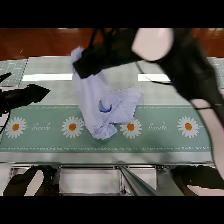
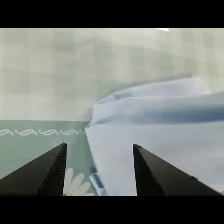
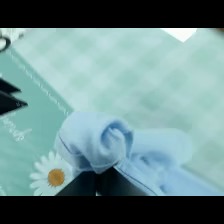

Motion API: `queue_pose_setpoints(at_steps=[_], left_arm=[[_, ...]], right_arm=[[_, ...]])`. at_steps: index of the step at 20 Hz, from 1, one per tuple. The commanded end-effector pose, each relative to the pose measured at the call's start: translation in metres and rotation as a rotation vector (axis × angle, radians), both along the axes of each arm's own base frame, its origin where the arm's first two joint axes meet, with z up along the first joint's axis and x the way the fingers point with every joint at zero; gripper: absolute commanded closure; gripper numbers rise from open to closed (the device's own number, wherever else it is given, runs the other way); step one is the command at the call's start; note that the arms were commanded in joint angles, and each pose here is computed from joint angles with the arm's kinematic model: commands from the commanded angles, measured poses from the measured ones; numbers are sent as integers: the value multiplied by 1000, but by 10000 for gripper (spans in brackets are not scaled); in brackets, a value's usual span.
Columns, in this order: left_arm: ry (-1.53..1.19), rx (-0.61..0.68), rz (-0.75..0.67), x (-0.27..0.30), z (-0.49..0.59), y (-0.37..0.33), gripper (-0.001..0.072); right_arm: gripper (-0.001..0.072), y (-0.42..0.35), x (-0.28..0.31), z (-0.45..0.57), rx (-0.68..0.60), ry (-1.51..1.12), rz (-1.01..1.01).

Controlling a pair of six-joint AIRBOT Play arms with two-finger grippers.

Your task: Fold the shirts.

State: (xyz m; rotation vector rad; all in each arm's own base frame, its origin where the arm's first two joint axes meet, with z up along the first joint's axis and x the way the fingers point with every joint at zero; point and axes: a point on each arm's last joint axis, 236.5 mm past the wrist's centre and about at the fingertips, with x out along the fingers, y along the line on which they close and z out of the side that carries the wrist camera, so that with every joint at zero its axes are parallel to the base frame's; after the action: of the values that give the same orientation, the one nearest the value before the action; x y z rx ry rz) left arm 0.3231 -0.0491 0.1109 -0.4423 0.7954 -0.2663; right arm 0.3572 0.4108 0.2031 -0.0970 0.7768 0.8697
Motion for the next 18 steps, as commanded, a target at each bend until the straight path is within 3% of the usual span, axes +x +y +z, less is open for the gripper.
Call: queue_pose_setpoints(at_steps=[1,3,7,11,14,16,18], left_arm=[[-16,10,41,5,2,12,202],[2,5,22,1,-1,7,202],[13,12,18,3,-6,7,202],[239,-45,-113,-45,-47,-19,201],[503,-203,-206,-103,-101,-63,202],[591,-253,-250,-128,-136,-92,201],[583,-285,-239,-123,-154,-115,201]], right_arm=[[677,36,-9,-90,-42,228,34],[325,38,-6,-124,-88,283,29],[308,-36,30,-111,-149,303,-51],[309,-229,71,-103,-308,361,-400],[309,-311,48,-156,-173,510,-627],[309,-312,11,-201,-10,608,-661],[309,-314,-23,-238,56,680,-698]])
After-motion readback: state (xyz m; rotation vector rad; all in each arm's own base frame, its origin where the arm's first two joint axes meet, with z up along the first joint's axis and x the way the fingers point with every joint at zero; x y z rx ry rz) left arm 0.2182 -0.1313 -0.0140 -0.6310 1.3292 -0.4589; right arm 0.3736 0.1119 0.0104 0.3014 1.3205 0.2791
